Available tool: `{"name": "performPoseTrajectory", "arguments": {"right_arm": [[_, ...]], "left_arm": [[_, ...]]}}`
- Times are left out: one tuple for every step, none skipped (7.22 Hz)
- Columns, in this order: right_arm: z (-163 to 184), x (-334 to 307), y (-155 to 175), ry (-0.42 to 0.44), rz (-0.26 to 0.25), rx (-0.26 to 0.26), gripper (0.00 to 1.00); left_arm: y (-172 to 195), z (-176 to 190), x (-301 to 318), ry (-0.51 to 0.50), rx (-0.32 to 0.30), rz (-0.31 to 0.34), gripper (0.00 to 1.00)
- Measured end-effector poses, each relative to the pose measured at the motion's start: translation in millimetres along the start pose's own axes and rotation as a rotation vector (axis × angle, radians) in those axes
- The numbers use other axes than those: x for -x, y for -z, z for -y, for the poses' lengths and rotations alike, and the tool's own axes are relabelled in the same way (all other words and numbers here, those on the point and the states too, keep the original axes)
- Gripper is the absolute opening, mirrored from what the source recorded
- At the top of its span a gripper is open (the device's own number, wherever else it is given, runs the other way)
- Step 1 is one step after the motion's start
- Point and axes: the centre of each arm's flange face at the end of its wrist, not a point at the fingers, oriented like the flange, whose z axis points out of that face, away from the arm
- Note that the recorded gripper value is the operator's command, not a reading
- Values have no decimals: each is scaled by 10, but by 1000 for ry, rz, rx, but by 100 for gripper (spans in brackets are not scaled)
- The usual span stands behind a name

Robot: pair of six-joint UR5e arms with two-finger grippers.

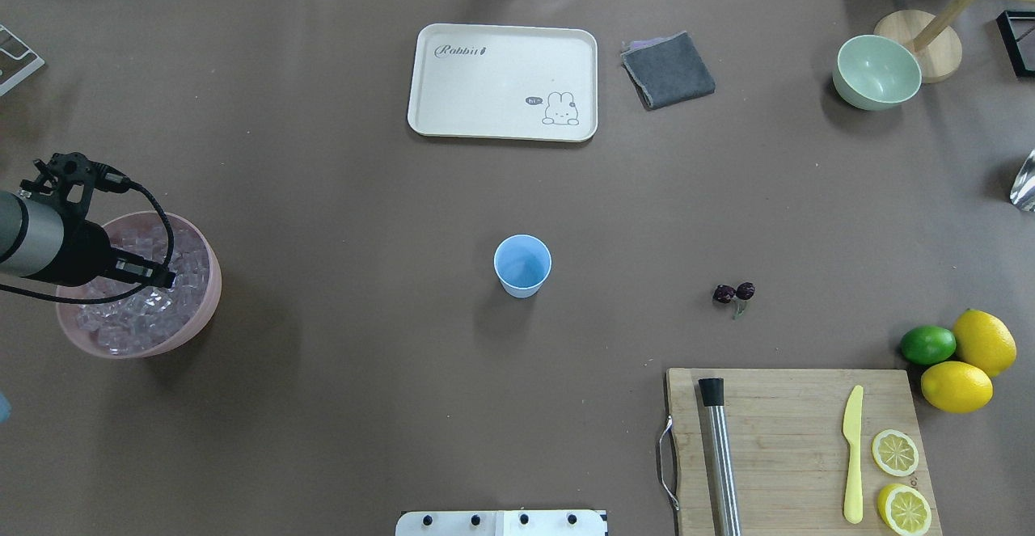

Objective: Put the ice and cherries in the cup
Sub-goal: 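Lift the ice cube out of the bowl with the left gripper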

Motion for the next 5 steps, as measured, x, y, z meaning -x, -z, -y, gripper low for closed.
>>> {"name": "performPoseTrajectory", "arguments": {"right_arm": [[0,9,12,1,1,-3,100],[3,29,31,4,2,-7,100],[7,46,45,7,3,-9,100],[10,53,48,7,4,-10,100],[26,64,54,9,6,-11,100]], "left_arm": [[171,17,5,4,-22,-12,0],[348,67,-27,3,-53,-25,0],[509,175,-136,-6,-89,-49,0],[641,345,-335,-9,-123,-90,0],[765,587,-649,31,-154,-152,0]]}}
